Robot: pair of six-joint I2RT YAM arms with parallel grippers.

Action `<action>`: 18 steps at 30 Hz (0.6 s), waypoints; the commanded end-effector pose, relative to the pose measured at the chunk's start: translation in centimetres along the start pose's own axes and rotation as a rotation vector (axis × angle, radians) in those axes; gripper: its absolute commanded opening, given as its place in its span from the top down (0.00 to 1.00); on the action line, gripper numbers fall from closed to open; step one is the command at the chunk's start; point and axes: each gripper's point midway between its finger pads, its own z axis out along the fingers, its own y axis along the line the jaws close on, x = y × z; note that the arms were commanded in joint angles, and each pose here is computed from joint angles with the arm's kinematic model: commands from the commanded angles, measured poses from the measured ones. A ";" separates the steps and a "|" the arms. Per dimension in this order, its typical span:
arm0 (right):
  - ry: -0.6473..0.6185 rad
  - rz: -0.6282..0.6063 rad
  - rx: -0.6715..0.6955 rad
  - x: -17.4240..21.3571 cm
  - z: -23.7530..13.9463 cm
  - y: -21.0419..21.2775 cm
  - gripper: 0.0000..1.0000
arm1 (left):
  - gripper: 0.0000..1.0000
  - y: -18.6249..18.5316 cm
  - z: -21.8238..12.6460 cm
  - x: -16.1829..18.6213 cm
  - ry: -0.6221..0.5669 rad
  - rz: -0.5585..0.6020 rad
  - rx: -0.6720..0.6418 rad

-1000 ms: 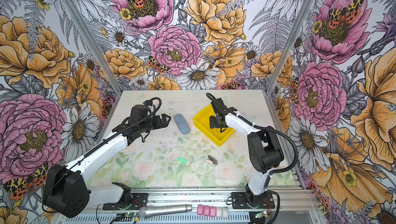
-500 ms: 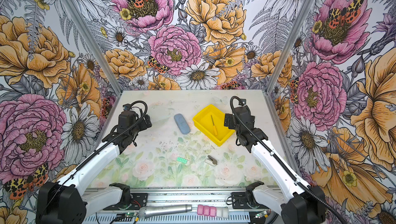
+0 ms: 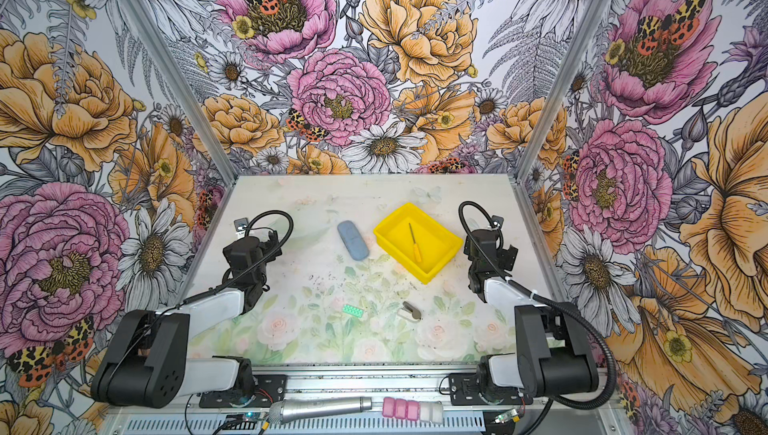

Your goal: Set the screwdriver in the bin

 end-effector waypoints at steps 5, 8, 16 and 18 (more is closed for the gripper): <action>-0.193 0.067 -0.089 -2.5 0.6 0.4 0.00 | 0.01 -1.8 1.4 -0.9 -0.129 -0.018 0.150; -0.233 0.064 -0.132 -2.4 0.1 0.8 0.01 | 0.01 -2.0 1.7 -0.2 -0.132 -0.023 0.180; -0.226 0.001 -0.228 -1.4 0.7 3.1 0.00 | 0.01 -2.0 1.8 -0.4 -0.133 -0.027 0.193; -0.222 -0.002 -0.226 -1.3 0.7 3.0 0.01 | 0.01 -2.0 1.7 -0.4 -0.133 -0.025 0.193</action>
